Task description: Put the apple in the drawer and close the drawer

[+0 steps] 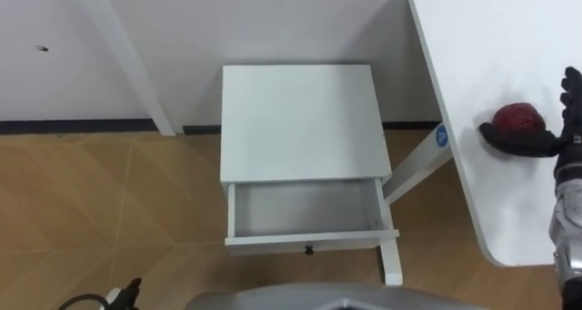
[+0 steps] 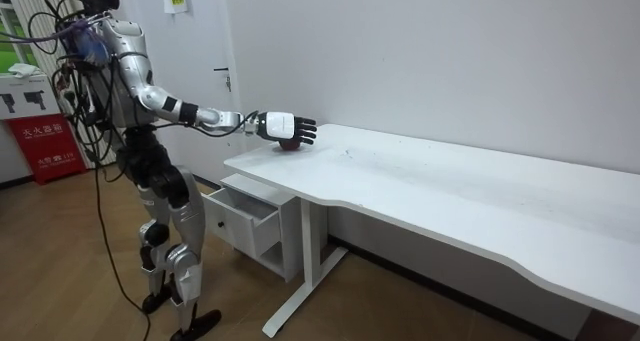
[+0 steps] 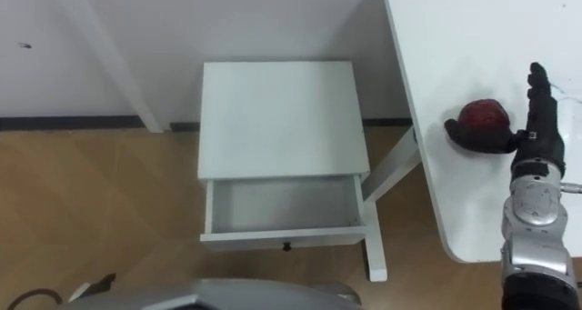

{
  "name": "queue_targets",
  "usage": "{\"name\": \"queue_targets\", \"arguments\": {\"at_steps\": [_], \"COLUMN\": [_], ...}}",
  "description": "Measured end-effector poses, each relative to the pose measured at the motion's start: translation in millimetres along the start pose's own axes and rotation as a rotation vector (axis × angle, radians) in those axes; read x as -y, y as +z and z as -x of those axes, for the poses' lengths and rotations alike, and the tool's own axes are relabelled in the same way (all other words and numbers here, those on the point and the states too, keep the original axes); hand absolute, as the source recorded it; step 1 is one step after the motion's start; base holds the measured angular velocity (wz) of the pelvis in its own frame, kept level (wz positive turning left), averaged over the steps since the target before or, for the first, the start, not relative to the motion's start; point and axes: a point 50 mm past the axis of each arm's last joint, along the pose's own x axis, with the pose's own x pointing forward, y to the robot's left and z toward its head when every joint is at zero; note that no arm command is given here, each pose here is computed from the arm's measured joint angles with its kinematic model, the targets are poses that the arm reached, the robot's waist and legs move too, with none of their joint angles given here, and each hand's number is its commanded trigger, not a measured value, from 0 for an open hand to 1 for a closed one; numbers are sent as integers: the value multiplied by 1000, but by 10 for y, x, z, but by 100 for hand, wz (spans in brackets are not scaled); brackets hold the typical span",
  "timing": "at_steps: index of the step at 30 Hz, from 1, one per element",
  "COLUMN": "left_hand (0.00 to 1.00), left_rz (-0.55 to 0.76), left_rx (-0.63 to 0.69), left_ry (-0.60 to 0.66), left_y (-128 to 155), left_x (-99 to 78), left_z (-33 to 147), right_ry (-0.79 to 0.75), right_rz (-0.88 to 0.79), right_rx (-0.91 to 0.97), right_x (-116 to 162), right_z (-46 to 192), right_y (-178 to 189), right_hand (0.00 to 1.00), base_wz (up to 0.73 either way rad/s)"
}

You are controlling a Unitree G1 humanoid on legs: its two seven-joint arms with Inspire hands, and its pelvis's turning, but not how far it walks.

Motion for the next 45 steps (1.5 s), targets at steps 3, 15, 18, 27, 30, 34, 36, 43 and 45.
{"name": "queue_targets", "arguments": {"at_steps": [3,15,18,27,30,34,36,43,45], "left_hand": [0,0,0,0,0,0,0,0,0], "left_rz": [-13,-43,-45,-50,-49,-52,-62,-88,-108], "left_rx": [-6,-18,-39,-49,-50,-46,-37,-32,-31], "left_ry": [-1,0,-10,-13,-15,-15,-12,-9,-6], "left_y": [-5,-12,-48,-40,-14,14,45,63,61], "left_x": [1,-7,12,16,13,9,0,-6,-19], "left_z": [0,-3,-5,-15,-31,-41,-50,-54,-55], "right_ry": [23,128,121,107,110,117,117,161,223], "right_rz": [3,94,182,260,253,242,242,292,341], "right_rx": [-1,-81,-91,-124,-134,-135,-135,-68,-2], "right_x": [-8,4,93,126,108,64,63,-46,-222], "right_z": [-1,-31,-91,-137,-126,-114,-113,-50,-23], "right_y": [-1,-142,-144,-187,-214,-226,-228,-107,5], "right_hand": [0,100,100,100,100,100,100,100,100], "base_wz": [4,3,1,3,1,0,0,-5,-13]}}
